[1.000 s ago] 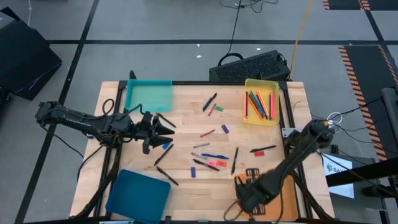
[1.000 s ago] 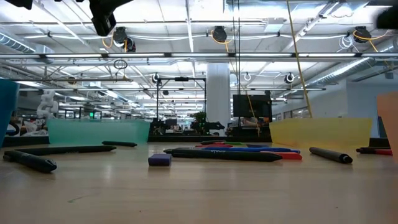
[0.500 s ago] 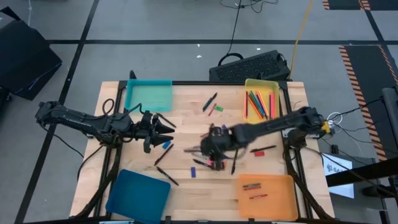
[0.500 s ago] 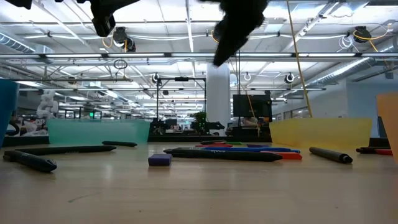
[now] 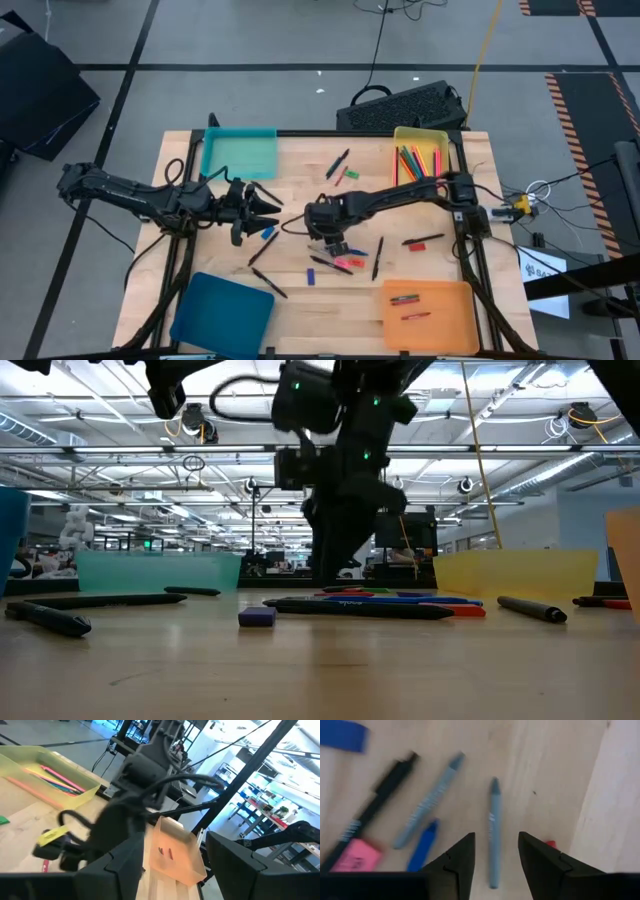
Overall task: Sort crayons/erasers/pens/pencils in bins
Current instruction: Put the gray crayon into the orange bin
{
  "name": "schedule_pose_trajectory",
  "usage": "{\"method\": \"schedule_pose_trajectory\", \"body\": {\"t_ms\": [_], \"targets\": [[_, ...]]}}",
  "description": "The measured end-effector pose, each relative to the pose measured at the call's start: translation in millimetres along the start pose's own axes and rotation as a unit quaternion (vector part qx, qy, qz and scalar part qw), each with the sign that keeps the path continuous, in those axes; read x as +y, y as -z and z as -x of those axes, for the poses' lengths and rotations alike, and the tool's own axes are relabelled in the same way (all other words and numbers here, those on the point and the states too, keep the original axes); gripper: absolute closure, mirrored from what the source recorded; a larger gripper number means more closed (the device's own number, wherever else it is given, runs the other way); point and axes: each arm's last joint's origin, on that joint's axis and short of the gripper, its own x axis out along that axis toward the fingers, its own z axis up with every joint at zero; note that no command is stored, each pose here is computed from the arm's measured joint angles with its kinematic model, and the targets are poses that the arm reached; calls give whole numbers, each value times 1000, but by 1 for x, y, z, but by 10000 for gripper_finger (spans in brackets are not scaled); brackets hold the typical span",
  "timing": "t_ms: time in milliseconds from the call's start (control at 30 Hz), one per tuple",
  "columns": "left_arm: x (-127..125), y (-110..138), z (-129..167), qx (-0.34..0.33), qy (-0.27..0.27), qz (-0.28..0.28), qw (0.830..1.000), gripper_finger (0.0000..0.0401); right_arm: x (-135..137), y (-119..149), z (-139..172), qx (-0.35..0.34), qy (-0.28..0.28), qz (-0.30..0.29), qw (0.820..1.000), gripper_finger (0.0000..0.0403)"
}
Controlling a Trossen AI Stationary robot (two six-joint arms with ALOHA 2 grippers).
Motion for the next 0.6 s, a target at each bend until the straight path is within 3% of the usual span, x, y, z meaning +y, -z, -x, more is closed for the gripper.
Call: {"method": "schedule_pose_trajectory", "body": {"t_ms": [300,600], "targets": [[0,0,0,0,0,0,1000,185,-18,10,-24,21,-21,-14,999,313],[0,0,0,0,0,0,1000,185,-8,28,-38,50,-5,8,999,374]]}}
